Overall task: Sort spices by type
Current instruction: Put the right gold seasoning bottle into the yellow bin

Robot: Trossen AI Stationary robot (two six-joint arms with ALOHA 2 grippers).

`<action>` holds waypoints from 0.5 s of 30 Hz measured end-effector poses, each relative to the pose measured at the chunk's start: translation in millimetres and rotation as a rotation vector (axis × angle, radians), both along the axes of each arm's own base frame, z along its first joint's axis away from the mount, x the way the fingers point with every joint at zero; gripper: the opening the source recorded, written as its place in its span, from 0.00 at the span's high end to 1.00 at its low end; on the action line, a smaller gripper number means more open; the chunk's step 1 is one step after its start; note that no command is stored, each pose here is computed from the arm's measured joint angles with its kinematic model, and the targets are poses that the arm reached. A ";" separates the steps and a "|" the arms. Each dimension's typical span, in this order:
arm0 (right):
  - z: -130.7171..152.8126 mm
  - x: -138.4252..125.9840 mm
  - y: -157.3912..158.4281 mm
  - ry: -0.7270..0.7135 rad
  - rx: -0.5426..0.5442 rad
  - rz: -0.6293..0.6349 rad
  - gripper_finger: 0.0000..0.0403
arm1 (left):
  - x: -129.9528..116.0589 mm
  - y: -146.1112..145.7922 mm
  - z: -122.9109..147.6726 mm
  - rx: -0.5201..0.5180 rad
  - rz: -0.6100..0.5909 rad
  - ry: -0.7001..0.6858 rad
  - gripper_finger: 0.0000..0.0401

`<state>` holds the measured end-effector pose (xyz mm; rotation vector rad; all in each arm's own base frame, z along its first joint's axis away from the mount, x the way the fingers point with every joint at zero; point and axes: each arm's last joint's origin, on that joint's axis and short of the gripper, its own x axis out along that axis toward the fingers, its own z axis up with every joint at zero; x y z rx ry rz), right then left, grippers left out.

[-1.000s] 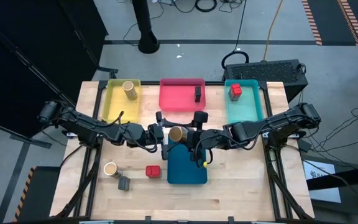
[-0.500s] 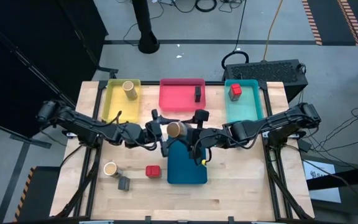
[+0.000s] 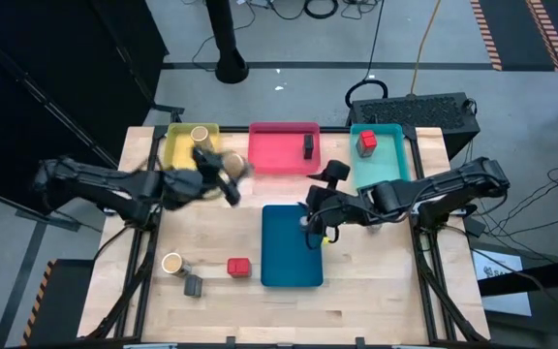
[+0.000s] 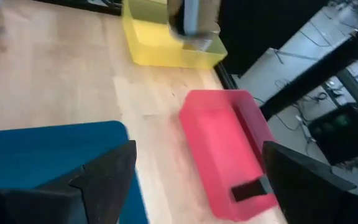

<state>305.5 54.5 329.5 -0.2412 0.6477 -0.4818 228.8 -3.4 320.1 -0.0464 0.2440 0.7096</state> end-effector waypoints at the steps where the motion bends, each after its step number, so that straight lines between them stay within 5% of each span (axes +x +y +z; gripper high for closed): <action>1: -1.6 -1.0 -2.2 0.005 -0.006 -0.008 0.18 | -8.4 8.2 -0.1 -0.037 0.048 0.006 0.30; 7: -20.6 -7.1 -25.5 0.031 -0.040 -0.044 0.18 | -51.4 47.1 -19.5 -0.275 0.350 0.129 0.30; 15: -33.8 -23.2 -66.1 -0.038 0.036 -0.093 0.18 | -66.3 73.0 -37.8 -0.353 0.519 0.196 0.30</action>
